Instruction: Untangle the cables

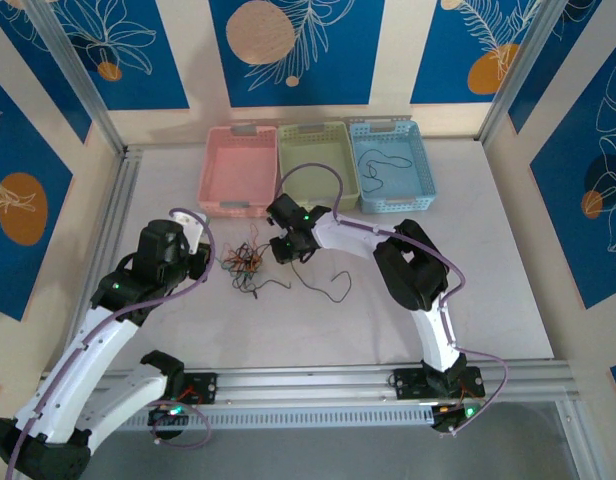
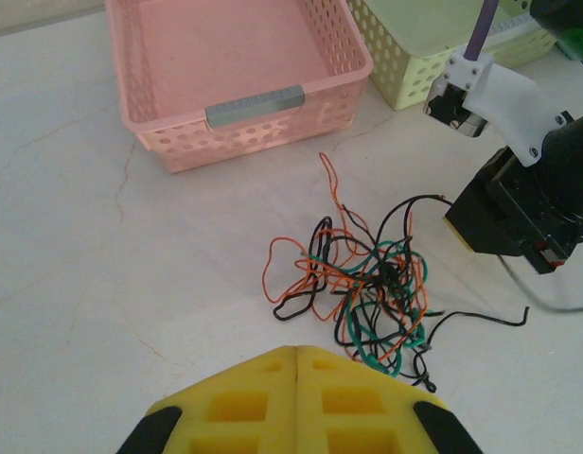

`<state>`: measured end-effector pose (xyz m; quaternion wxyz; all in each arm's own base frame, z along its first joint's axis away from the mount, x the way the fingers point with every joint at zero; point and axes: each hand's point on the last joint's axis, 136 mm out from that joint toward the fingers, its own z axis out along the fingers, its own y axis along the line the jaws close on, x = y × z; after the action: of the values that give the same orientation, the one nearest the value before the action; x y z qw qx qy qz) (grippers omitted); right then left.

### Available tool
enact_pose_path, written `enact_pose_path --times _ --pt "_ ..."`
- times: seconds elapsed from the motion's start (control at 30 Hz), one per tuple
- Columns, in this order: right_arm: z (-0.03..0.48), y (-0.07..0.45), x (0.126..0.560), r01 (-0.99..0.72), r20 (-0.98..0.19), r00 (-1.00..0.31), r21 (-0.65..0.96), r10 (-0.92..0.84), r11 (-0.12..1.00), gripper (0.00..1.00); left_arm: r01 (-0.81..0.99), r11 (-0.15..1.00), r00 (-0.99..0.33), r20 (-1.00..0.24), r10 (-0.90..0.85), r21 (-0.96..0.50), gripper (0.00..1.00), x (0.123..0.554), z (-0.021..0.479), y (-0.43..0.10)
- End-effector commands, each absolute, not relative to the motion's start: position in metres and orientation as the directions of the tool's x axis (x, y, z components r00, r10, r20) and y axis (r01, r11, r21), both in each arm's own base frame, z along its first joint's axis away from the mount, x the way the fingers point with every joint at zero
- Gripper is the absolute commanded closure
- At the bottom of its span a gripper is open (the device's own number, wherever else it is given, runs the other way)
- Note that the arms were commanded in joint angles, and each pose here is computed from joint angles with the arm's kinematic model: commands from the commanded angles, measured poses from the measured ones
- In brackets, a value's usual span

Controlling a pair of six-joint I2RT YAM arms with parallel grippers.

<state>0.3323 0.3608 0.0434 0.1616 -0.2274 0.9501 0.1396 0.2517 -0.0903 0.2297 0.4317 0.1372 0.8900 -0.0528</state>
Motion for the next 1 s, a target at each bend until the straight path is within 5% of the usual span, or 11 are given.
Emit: enact_pose_path --times 0.0,0.17,0.33,0.63,0.77,0.97 --pt "0.059 0.355 0.334 -0.465 -0.410 -0.838 0.188 -0.361 0.865 1.00 0.285 0.958 -0.591 -0.786 0.183 0.009 1.00 0.253 0.229 -0.090" --pt "0.084 0.323 0.341 -0.376 -0.481 -0.851 0.274 -0.212 0.885 1.00 0.253 0.967 -0.590 -0.789 0.169 0.018 1.00 0.254 0.232 -0.085" --pt "0.106 0.242 0.360 -0.106 -0.437 -0.889 0.483 0.135 0.869 1.00 0.103 0.990 -0.544 -0.829 0.134 0.092 1.00 0.251 0.250 -0.050" --pt "0.082 0.042 0.351 0.441 -0.196 -0.662 0.680 0.724 0.586 1.00 -0.031 0.994 -0.441 -0.893 0.084 0.108 1.00 0.238 0.278 -0.020" --pt "0.066 0.001 0.340 0.547 -0.120 -0.549 0.696 0.827 0.465 1.00 -0.055 0.992 -0.426 -0.901 0.076 0.110 1.00 0.236 0.281 -0.014" --pt "0.081 0.024 0.352 0.451 -0.170 -0.625 0.718 0.762 0.530 1.00 0.038 0.996 -0.455 -0.886 0.091 0.083 1.00 0.242 0.272 -0.034"
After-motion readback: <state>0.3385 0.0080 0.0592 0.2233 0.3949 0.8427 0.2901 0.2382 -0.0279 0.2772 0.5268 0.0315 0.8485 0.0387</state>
